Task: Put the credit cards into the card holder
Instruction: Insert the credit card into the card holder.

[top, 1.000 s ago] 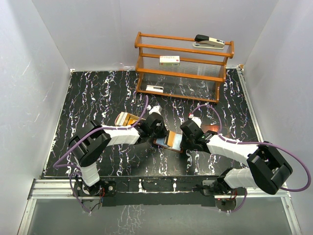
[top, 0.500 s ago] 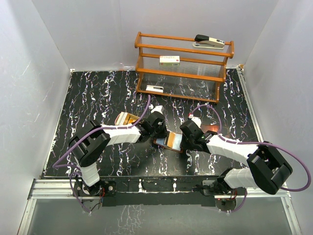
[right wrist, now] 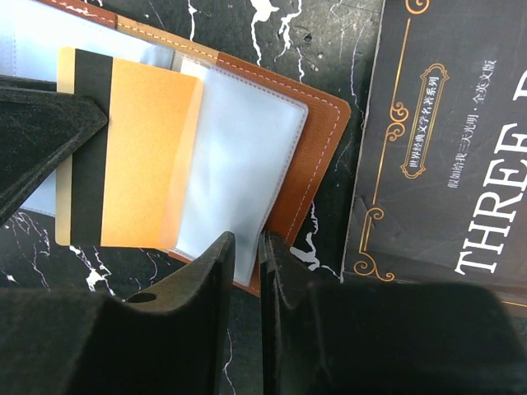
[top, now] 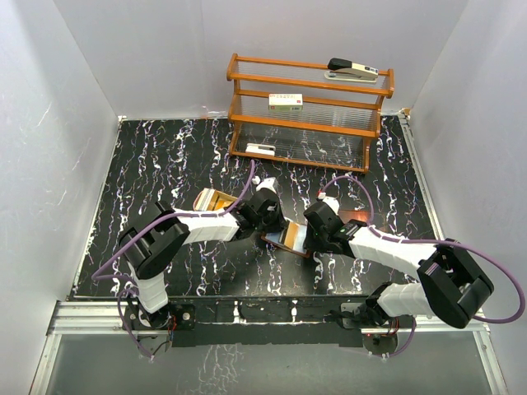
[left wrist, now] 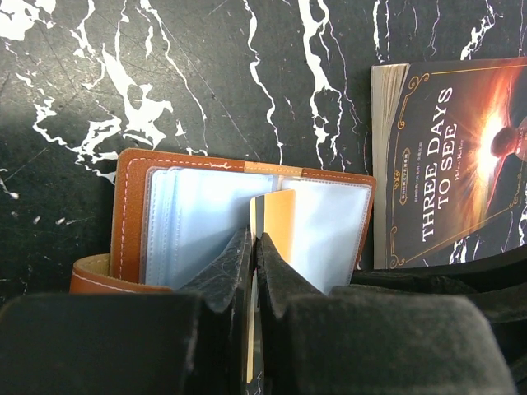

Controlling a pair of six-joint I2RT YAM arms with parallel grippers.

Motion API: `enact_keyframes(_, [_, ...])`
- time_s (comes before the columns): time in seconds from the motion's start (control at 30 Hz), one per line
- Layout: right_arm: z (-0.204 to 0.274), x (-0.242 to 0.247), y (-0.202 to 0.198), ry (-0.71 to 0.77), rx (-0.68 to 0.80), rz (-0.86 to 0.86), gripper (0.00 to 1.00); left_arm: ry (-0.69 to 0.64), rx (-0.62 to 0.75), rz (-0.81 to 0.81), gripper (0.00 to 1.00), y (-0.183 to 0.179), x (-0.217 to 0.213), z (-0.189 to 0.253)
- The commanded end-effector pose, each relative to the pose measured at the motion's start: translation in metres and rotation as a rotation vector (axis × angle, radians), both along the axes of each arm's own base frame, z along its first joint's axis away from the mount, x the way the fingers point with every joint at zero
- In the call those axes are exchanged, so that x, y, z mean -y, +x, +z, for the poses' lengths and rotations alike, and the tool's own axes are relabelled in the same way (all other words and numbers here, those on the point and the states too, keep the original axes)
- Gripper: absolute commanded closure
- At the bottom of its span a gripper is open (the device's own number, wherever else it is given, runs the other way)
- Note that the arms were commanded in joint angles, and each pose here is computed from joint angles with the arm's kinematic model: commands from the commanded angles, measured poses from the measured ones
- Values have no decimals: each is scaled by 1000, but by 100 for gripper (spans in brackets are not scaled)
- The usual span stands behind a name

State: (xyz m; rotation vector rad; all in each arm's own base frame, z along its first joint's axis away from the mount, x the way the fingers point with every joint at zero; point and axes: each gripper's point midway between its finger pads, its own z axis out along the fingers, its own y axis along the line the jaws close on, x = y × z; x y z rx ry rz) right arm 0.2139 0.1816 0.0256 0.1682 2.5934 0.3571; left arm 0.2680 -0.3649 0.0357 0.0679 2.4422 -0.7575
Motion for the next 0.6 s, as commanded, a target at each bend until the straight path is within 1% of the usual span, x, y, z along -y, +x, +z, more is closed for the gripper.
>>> enact_keyframes(0.0, [19, -8, 11, 34, 49, 1, 83, 70, -48, -23, 100, -17, -9, -27])
enact_keyframes(0.07, [16, -8, 11, 32, 44, 1, 83, 67, -43, -28, 99, -17, -8, -27])
enact_keyframes(0.13, [14, -8, 10, 28, 39, 3, 83, 77, -42, -28, 93, -17, -8, -26])
enact_keyframes(0.23, [19, -8, 12, 24, 43, 3, 83, 114, -21, -13, 77, -13, -16, -21])
enact_keyframes(0.3, [28, -6, 13, 11, 48, -5, 82, 129, 10, -2, 63, -8, -20, -11])
enact_keyframes(0.37, [37, -3, 14, 10, 65, -18, 81, 138, 28, 2, 55, -6, -23, -4])
enact_keyframes(0.47, [44, 0, 15, 24, 89, -39, 80, 137, 34, -4, 53, -7, -23, 2])
enact_keyframes(0.57, [42, 6, 16, 3, 98, -70, 79, 131, 28, -21, 52, -9, -21, 5])
